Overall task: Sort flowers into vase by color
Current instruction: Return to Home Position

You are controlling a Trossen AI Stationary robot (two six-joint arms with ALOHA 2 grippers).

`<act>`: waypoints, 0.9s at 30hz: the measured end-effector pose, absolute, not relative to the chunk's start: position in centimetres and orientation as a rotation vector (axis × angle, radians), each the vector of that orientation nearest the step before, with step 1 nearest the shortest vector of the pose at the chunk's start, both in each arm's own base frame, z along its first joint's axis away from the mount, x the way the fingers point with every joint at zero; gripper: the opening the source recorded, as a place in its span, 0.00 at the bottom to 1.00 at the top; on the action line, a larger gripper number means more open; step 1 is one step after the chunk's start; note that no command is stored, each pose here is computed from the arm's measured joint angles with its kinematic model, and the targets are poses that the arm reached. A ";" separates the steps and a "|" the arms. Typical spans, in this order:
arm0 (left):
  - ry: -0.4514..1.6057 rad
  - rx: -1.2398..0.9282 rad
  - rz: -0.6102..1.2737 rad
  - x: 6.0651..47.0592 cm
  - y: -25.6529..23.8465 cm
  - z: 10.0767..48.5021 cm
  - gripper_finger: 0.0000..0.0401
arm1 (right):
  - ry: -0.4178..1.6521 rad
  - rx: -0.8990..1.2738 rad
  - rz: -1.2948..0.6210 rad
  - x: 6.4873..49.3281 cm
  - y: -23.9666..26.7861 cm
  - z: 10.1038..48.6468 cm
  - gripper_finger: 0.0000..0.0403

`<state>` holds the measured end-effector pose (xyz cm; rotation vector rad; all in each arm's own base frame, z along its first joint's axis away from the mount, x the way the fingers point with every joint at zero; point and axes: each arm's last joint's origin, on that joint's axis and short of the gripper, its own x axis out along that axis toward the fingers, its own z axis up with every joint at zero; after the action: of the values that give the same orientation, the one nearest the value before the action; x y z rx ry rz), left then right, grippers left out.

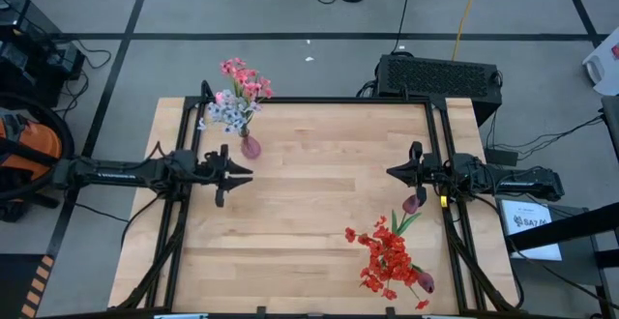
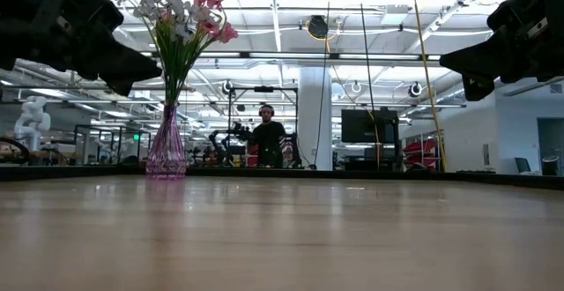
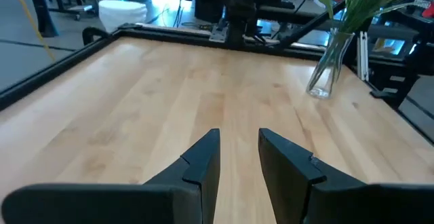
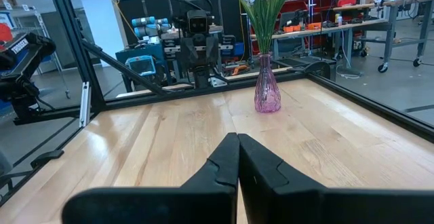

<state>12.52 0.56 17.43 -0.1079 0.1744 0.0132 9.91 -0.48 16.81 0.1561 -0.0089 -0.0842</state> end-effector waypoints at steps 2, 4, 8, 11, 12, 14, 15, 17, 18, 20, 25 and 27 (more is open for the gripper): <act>0.177 -0.108 0.013 12.5 0.6 17.0 0.27 | -0.009 0.156 -0.084 9.9 -0.5 16.8 0.00; 0.191 -0.113 0.014 12.3 0.5 16.3 0.27 | -0.009 0.156 -0.084 9.9 -0.5 16.8 0.00; 0.200 -0.152 -0.007 11.9 0.4 15.0 0.27 | -0.009 0.156 -0.084 9.9 -0.5 16.8 0.00; 0.137 -0.139 -0.070 11.6 0.3 15.5 0.27 | -0.009 0.156 -0.084 9.9 -0.5 16.8 0.00; 0.123 -0.132 -0.079 11.5 0.2 15.7 0.27 | -0.009 0.156 -0.084 9.9 -0.5 16.8 0.00; 0.095 -0.116 -0.082 11.3 0.2 16.0 0.27 | -0.009 0.156 -0.084 9.9 -0.5 16.8 0.00; 0.080 -0.108 -0.082 11.2 0.2 16.1 0.27 | -0.009 0.156 -0.084 9.9 -0.5 16.8 0.00; 0.061 -0.104 -0.064 10.9 0.3 16.2 0.27 | -0.009 0.156 -0.084 9.9 -0.5 16.8 0.00; 0.050 -0.103 -0.052 10.7 0.3 16.3 0.27 | -0.009 0.156 -0.084 9.9 -0.5 16.8 0.00; 0.022 -0.101 -0.033 10.3 0.3 16.5 0.27 | -0.009 0.156 -0.084 9.9 -0.5 16.8 0.00; -0.036 -0.094 0.008 9.7 0.4 16.9 0.27 | -0.009 0.156 -0.084 9.9 -0.5 16.8 0.00; -0.027 -0.088 0.021 9.7 0.5 16.8 0.27 | -0.009 0.156 -0.085 9.9 -0.5 16.8 0.00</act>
<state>9.73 0.47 16.77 -0.0875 -0.0268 0.0207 9.91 -0.48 16.81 0.1559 -0.0090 -0.0848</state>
